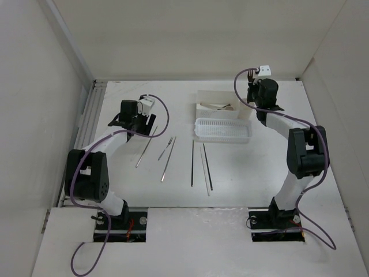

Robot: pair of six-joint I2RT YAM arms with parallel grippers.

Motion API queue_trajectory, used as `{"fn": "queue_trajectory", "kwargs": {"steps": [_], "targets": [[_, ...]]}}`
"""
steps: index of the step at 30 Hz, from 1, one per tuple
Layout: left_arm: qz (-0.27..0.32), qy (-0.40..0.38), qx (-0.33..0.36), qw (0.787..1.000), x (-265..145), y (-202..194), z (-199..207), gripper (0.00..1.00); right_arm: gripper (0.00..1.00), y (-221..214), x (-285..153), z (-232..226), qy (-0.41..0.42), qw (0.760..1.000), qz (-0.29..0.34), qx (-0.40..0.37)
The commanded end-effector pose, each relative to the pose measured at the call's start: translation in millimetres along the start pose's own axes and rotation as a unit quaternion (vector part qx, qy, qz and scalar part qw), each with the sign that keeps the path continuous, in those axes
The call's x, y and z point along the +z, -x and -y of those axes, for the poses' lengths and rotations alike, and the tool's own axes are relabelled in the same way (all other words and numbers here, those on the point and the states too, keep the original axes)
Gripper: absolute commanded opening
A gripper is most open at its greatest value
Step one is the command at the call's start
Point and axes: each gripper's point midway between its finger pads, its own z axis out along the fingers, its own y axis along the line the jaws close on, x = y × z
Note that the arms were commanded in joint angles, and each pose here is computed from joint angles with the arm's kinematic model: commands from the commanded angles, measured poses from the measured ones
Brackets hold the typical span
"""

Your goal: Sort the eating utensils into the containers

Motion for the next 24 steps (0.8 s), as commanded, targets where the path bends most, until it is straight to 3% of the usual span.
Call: {"fn": "queue_trajectory", "kwargs": {"steps": [1, 2, 6, 8, 10, 11, 15, 16, 19, 24], "targets": [[0.011, 0.010, -0.002, 1.000, -4.0, 15.1, -6.4, 0.70, 0.00, 29.5, 12.5, -8.4, 0.016, 0.999, 0.043, 0.009], [0.009, 0.015, -0.002, 1.000, -4.1, 14.6, -8.2, 0.70, 0.00, 35.5, 13.1, -8.4, 0.016, 0.999, 0.046, 0.009], [0.009, 0.015, 0.002, 1.000, -4.1, 14.5, -8.6, 0.70, 0.19, 27.9, 17.6, -8.9, 0.026, 0.999, 0.025, 0.015], [0.005, 0.013, 0.002, 1.000, -3.4, 10.4, -7.4, 0.70, 0.37, 24.9, 17.2, -8.2, 0.036, 0.999, 0.019, 0.020], [0.006, 0.009, 0.002, 1.000, -3.3, 10.8, -5.9, 0.70, 0.44, 19.8, 13.2, -13.7, 0.050, 0.998, 0.013, 0.025], [0.006, 0.009, 0.011, 1.000, -3.3, 10.8, -6.5, 0.70, 0.45, 26.0, 10.5, -15.2, 0.055, 0.998, 0.019, 0.025], [0.005, -0.005, 0.036, 0.999, -4.9, 7.6, -2.9, 0.50, 0.49, 28.5, -1.9, -9.7, 0.051, 0.998, 0.022, 0.026], [-0.010, -0.002, 0.036, 0.999, -3.4, -5.0, -2.0, 0.40, 0.49, 23.9, -4.9, -9.7, 0.051, 0.998, 0.017, 0.026], [-0.046, 0.002, 0.054, 0.997, -2.8, -28.1, -5.6, 0.31, 0.50, 40.2, -16.3, -9.3, 0.051, 0.998, 0.034, 0.025], [-0.118, -0.099, 0.097, 0.983, -8.5, -65.9, 24.7, 0.37, 0.51, 66.7, -36.0, -15.4, 0.070, 0.995, 0.062, 0.023]]}}
